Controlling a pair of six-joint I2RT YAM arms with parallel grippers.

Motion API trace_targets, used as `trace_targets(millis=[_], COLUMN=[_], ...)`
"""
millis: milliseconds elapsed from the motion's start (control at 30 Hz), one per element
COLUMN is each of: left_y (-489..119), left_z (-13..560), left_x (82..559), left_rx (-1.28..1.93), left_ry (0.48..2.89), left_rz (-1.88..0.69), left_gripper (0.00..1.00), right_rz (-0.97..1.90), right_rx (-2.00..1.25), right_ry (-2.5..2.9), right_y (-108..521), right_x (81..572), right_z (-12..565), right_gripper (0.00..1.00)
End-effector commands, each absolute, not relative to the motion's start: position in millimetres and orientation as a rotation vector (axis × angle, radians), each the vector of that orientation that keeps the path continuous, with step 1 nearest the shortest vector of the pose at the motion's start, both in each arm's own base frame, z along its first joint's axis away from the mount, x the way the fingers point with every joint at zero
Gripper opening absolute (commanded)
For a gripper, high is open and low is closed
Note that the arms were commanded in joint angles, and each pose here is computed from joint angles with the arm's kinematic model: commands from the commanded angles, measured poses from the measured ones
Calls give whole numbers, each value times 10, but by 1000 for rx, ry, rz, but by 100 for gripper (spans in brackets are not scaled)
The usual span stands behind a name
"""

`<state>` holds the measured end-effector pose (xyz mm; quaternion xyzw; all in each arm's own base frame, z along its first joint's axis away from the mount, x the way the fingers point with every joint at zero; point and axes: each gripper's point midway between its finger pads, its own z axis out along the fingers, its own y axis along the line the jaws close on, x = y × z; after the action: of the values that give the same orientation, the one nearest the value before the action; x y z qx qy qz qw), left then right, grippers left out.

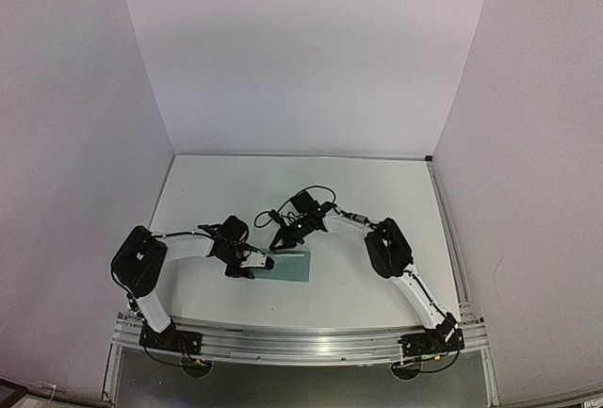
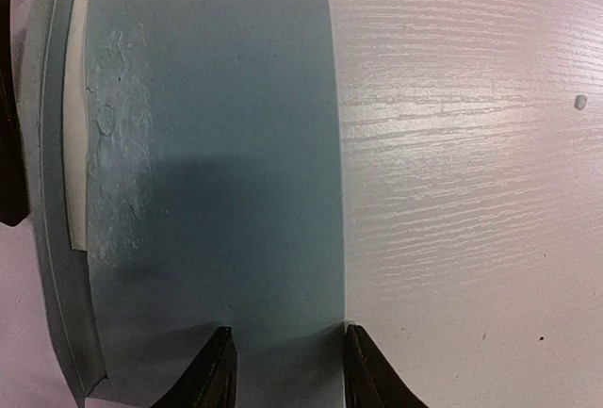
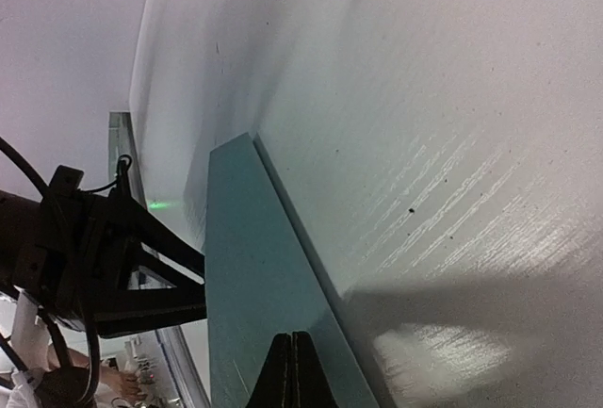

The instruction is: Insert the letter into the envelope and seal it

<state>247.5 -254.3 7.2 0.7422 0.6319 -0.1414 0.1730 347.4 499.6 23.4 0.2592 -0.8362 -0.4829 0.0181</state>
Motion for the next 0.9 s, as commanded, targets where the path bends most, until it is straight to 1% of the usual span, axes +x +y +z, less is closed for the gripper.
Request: trace_targets(millis=[0, 167, 333, 500, 700, 867], left_y=[-2396, -2404, -2422, -2422, -2420, -2430], left_z=[-138, -142, -130, -138, -140, -132], left_x=[2540, 2546, 2550, 2554, 2568, 2583], left_rx=[2105, 2076, 2049, 2046, 2029, 2015], left_ry=[1893, 1924, 1949, 1953, 1966, 1974], left_rz=[-283, -272, -273, -267, -262, -261], left_gripper=[37, 36, 36, 36, 35, 35], right_rz=[-1479, -1346, -1302, -1307, -1224, -1122], right_rx=[952, 939, 959, 938, 861, 754], right_ry=[-2839, -2901, -2881, -2872, -2886, -2884], right_y=[4934, 4843, 4892, 4958, 4881, 4763], right_x=[3742, 3618, 3408, 3351, 3270, 3189], right_z=[806, 609, 529, 538, 323, -38], right_gripper=[0, 0, 0, 0, 0, 0])
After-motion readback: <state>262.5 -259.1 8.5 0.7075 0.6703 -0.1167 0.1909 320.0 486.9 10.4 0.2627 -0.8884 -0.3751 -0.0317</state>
